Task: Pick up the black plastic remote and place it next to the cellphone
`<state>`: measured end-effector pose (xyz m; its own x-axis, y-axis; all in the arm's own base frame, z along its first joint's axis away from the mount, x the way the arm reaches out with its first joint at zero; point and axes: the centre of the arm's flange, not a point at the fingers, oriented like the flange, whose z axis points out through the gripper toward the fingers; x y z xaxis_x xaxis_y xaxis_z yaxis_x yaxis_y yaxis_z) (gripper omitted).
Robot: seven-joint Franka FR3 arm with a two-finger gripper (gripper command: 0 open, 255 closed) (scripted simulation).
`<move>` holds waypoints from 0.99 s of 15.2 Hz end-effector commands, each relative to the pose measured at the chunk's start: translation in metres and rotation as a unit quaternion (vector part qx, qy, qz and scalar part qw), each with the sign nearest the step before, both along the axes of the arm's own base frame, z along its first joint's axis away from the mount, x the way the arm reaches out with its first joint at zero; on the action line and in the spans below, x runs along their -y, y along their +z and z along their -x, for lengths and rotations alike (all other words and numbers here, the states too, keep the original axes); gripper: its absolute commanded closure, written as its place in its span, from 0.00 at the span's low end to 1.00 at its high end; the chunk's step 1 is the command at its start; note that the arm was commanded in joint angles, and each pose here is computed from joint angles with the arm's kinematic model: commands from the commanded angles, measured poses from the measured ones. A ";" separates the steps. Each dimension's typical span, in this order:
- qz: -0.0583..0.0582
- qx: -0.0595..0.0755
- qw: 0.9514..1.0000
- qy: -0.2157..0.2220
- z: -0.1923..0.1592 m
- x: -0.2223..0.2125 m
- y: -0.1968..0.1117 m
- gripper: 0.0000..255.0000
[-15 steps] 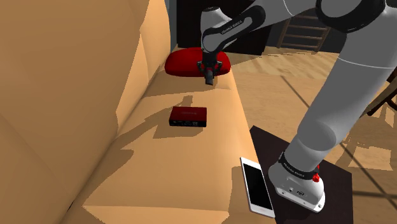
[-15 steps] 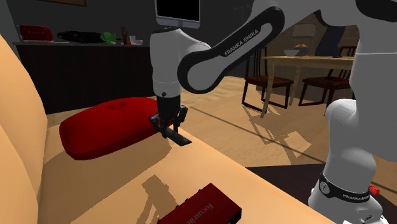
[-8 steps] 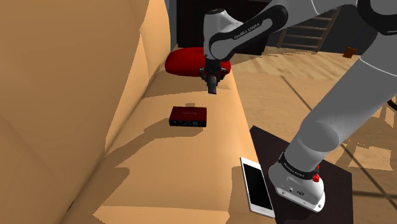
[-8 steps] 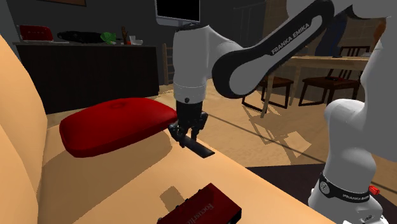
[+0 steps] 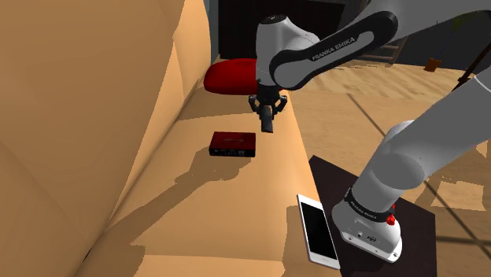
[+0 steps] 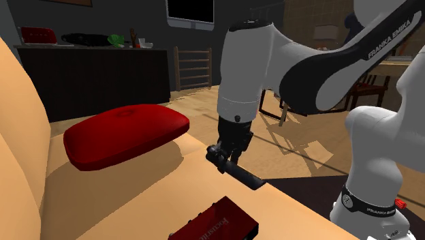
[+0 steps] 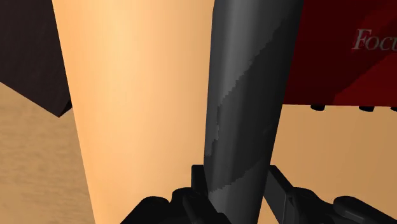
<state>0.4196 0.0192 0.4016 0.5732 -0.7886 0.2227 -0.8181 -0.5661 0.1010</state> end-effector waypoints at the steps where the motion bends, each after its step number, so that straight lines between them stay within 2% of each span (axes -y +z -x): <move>1: 0.000 0.000 1.000 -0.001 0.019 -0.017 0.002 1.00; 15: 0.000 0.000 1.000 -0.001 0.148 -0.150 0.003 1.00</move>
